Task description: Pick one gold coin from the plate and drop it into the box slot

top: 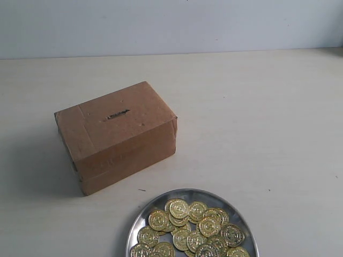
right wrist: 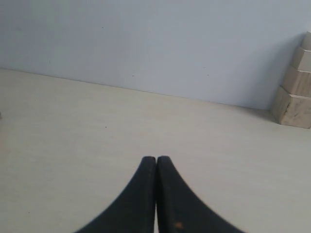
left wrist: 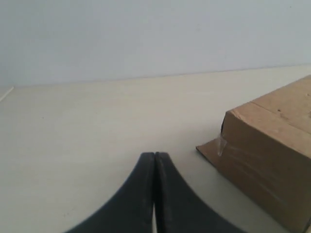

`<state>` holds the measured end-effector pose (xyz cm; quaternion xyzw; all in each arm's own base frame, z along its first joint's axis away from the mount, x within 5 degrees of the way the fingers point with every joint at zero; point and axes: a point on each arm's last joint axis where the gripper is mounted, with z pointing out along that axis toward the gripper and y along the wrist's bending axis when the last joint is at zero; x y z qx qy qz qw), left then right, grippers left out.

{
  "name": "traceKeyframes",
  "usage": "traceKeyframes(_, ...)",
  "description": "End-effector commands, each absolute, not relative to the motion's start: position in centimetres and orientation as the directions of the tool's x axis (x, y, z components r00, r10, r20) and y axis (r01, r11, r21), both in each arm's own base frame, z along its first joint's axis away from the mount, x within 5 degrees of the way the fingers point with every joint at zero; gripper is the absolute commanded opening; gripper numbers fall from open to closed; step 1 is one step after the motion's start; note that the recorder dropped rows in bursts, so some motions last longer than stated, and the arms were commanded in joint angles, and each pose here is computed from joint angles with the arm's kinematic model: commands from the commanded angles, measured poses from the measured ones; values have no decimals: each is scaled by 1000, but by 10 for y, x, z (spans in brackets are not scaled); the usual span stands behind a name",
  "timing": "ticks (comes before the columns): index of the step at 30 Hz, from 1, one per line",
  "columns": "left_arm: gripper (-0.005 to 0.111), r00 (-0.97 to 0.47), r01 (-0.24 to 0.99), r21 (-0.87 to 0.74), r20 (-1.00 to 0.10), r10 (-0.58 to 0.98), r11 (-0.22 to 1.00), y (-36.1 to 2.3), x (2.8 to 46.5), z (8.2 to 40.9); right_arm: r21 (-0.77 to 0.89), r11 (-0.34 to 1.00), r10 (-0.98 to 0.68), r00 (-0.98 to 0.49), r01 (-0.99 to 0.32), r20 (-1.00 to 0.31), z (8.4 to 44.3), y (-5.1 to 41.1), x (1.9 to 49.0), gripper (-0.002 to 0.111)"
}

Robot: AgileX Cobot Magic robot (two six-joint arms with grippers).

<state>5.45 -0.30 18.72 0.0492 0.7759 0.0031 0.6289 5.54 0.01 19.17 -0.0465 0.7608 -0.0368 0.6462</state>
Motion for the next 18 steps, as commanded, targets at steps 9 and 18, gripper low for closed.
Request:
traceKeyframes(9, 0, -246, 74, 17, -969, 35, 997, -4, 53, 183, -106, 994, -108, -170, -20, -980, 190, 0, 55, 0)
traceKeyframes(18, 0, -246, 74, 15, -969, 33, 997, -4, 53, 183, -73, 997, -75, -192, -18, -978, 188, 0, 55, 0)
